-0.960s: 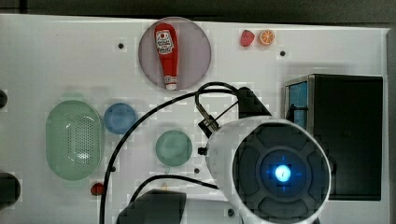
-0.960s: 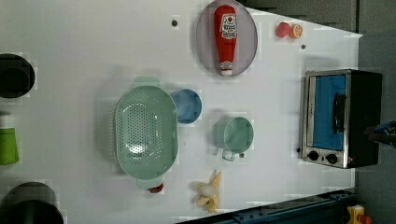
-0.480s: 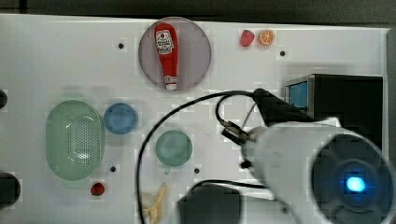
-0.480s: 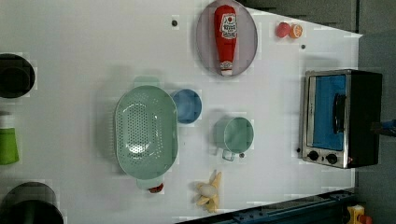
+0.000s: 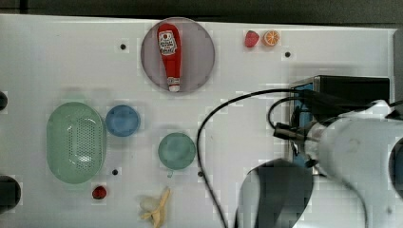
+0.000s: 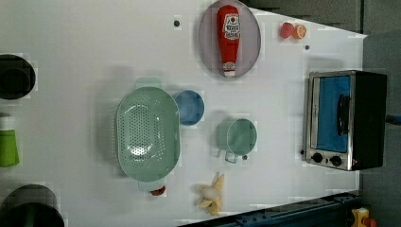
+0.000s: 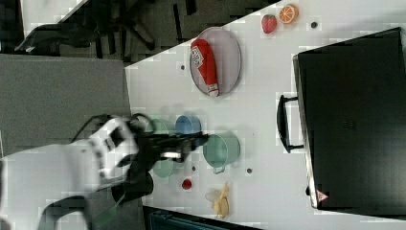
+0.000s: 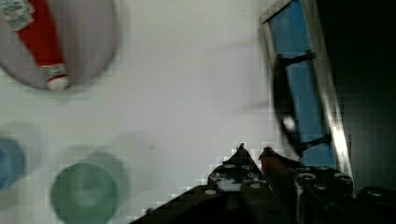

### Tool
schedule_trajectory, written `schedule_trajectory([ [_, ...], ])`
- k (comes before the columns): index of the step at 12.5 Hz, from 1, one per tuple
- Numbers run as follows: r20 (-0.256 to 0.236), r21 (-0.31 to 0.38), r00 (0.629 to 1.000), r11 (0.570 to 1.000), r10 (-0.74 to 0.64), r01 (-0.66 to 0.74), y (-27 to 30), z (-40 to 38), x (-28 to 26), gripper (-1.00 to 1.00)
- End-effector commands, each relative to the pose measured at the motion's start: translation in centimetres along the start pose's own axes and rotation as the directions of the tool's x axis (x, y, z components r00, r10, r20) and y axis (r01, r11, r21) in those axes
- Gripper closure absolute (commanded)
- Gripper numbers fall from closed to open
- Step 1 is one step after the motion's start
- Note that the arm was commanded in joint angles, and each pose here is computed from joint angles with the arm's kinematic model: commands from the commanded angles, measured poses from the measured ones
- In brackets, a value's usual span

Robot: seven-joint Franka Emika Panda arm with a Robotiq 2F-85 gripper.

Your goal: Flap open oven.

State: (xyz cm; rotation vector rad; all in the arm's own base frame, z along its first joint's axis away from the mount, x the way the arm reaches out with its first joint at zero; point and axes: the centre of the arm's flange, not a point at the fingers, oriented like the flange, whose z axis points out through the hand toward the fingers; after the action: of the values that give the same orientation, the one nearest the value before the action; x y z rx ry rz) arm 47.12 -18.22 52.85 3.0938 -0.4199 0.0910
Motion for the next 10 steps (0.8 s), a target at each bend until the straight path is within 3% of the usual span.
schedule_trajectory([
  [1,0.037,-0.023,0.996,0.997,-0.078,0.079,3.6,3.1,0.8,0.65],
  [3,0.052,-0.027,0.983,0.984,-0.177,0.179,5.2,5.8,1.2,0.65],
  [5,0.032,-0.047,0.967,0.967,-0.251,0.252,6.1,8.9,1.7,0.65],
  [7,0.007,-0.073,0.971,0.968,-0.240,0.239,7.0,11.7,2.0,0.65],
  [10,0.019,-0.095,0.973,0.968,-0.231,0.231,7.7,15.5,2.2,0.65],
])
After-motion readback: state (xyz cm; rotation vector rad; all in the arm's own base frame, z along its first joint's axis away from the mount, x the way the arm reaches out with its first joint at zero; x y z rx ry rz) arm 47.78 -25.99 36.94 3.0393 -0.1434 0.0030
